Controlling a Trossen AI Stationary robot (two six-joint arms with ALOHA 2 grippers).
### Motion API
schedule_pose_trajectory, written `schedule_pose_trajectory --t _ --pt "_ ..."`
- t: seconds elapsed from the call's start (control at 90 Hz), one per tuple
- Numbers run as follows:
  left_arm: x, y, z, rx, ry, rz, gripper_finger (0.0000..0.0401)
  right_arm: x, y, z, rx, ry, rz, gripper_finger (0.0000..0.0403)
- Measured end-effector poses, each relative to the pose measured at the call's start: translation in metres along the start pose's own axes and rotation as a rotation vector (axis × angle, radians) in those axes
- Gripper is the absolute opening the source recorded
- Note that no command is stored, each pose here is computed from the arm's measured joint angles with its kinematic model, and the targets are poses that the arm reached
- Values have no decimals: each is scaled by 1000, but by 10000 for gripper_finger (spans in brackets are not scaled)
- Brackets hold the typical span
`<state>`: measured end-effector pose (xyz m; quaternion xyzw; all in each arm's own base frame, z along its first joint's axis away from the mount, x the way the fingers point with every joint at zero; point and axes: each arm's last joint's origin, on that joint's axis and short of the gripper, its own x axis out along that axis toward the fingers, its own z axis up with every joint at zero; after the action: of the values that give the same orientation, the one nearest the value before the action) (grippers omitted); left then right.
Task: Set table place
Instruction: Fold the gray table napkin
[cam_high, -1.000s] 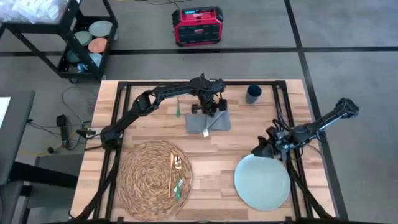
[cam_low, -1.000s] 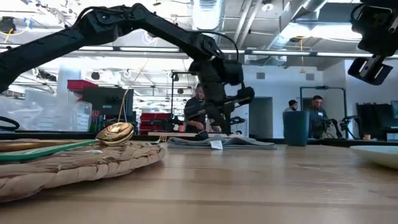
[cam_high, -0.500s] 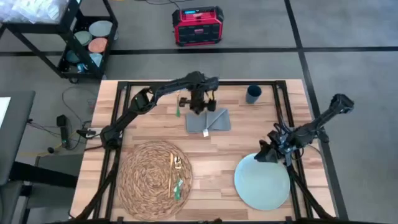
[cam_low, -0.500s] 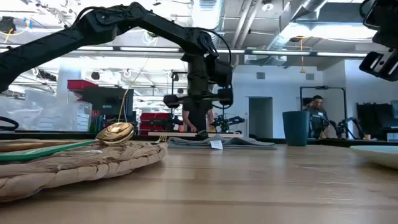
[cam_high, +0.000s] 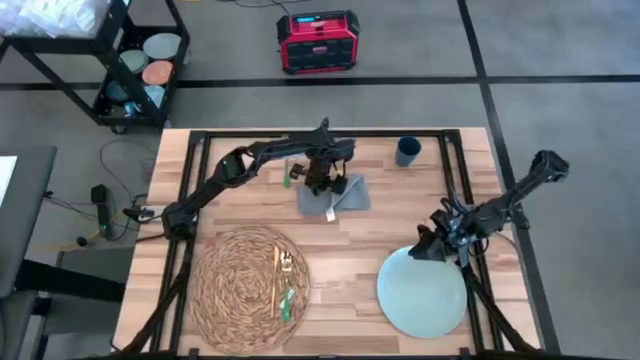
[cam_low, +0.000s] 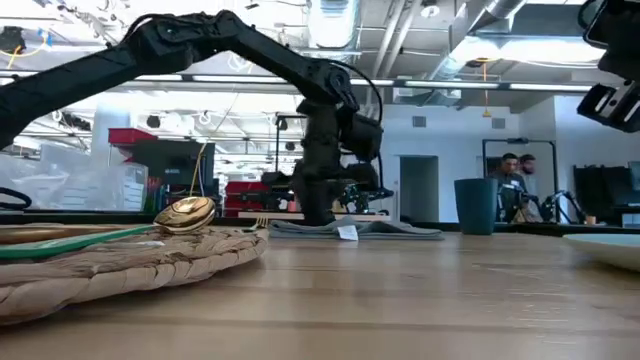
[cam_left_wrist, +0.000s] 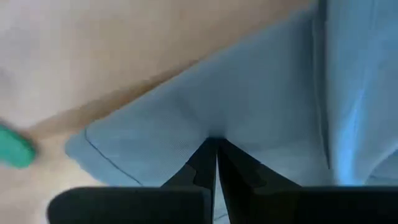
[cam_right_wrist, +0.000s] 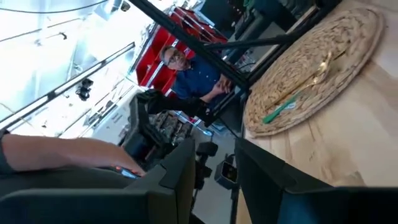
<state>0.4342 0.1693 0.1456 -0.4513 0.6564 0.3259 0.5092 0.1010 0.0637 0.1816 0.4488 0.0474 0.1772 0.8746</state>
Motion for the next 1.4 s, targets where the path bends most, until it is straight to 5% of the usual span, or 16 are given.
schedule_pose_trajectory --t 0.344,0.644,1.078,1.211,1.4 --pt "28 19 -6 2 146 113 0 0 0 0 30 -3 2 102" --pt "7 56 9 -33 124 231 0 0 0 0 30 -1 1 102" --pt "-78 76 5 -75 -202 31 0 0 0 0 20 2 -1 102" --pt "-77 68 19 -97 -299 -71 0 0 0 0 23 3 -2 102" --pt "-51 73 32 -233 -187 -52 0 0 0 0 68 -11 -5 102"
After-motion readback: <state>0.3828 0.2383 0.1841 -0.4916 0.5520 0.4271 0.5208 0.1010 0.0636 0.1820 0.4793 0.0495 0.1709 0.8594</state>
